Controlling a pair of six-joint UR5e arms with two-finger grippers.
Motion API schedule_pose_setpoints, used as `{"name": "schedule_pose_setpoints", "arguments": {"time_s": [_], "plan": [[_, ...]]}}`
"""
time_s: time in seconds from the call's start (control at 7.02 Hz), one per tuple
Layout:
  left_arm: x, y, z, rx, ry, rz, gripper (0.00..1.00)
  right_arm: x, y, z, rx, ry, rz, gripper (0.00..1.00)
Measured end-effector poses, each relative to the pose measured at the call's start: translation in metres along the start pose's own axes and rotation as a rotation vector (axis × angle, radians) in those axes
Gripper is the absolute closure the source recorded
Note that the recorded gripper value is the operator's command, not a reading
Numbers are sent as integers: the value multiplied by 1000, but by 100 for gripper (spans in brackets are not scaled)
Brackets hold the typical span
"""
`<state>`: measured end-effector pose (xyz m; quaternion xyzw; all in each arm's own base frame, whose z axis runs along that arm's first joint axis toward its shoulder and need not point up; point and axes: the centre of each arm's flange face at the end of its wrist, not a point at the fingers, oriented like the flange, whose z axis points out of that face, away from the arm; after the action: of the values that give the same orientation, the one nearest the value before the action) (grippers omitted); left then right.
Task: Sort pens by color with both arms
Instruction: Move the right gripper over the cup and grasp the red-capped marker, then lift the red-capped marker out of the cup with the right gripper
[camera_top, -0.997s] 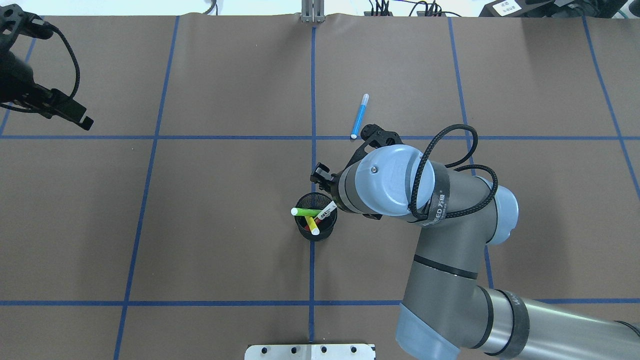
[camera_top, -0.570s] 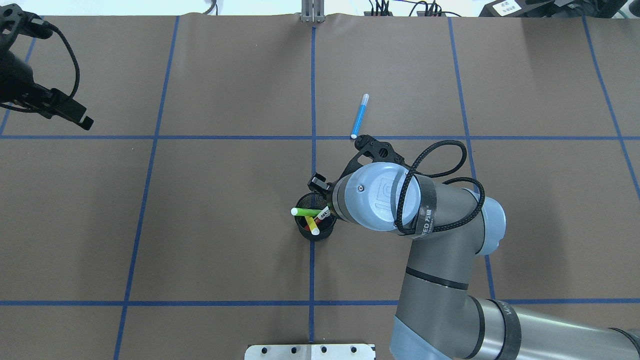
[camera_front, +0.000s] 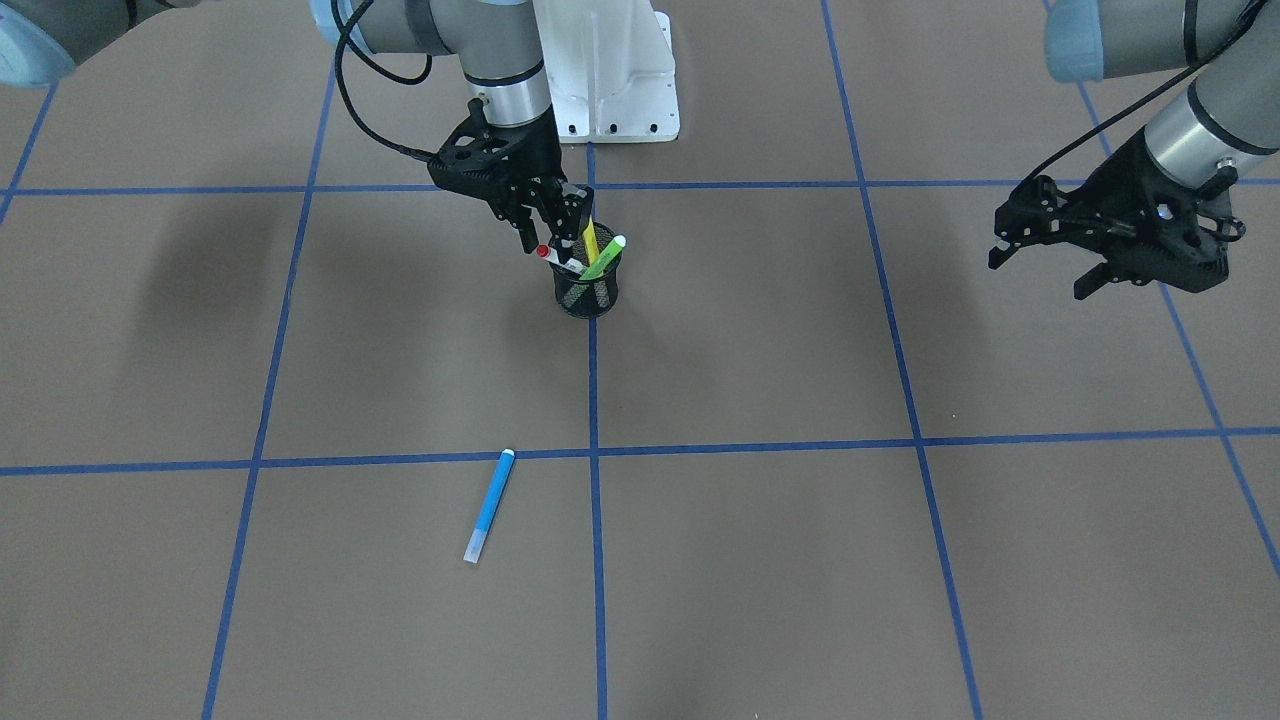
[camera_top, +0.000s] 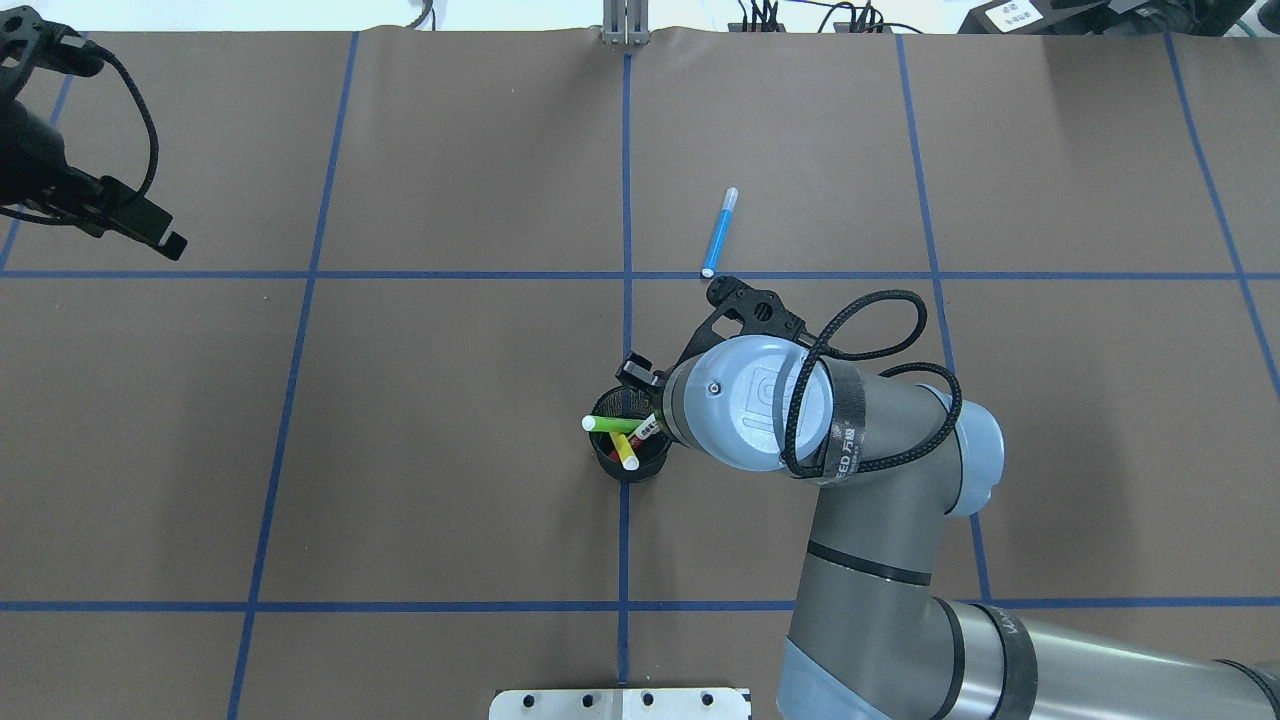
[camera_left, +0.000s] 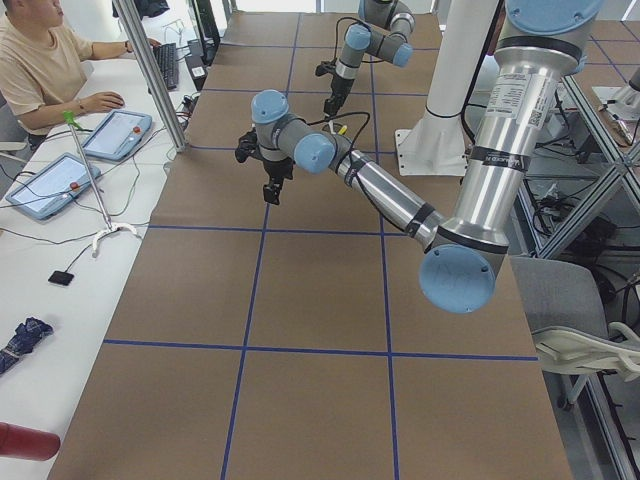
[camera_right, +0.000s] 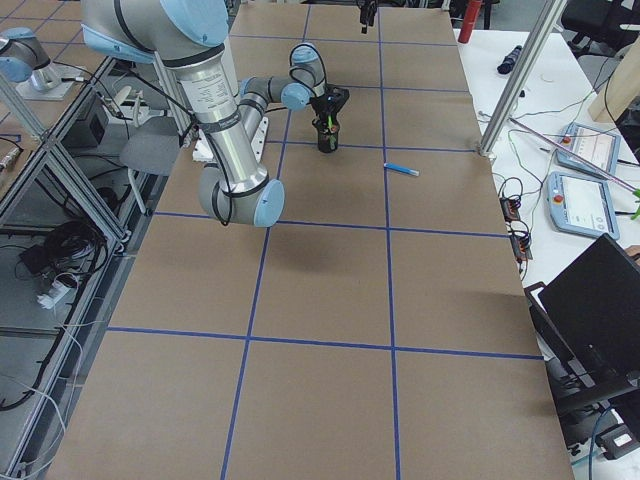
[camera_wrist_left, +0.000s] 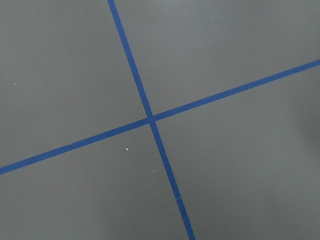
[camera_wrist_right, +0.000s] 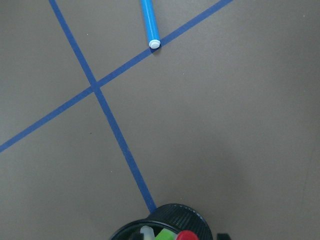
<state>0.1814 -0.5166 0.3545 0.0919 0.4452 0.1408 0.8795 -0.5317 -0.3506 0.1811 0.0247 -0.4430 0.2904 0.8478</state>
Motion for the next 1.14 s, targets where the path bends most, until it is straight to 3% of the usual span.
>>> {"name": "schedule_pose_setpoints", "arguments": {"time_s": [0.28, 0.71, 1.14], "plan": [[0, 0, 0, 0, 0, -1, 1, 1, 0, 1, 1, 2, -3, 100], [1, 0, 1, -3, 2, -4, 1, -2, -1, -6, -2, -12, -9, 100], [2, 0, 2, -4, 2, -5, 1, 0, -13, -34, 0, -24, -4, 100]]}}
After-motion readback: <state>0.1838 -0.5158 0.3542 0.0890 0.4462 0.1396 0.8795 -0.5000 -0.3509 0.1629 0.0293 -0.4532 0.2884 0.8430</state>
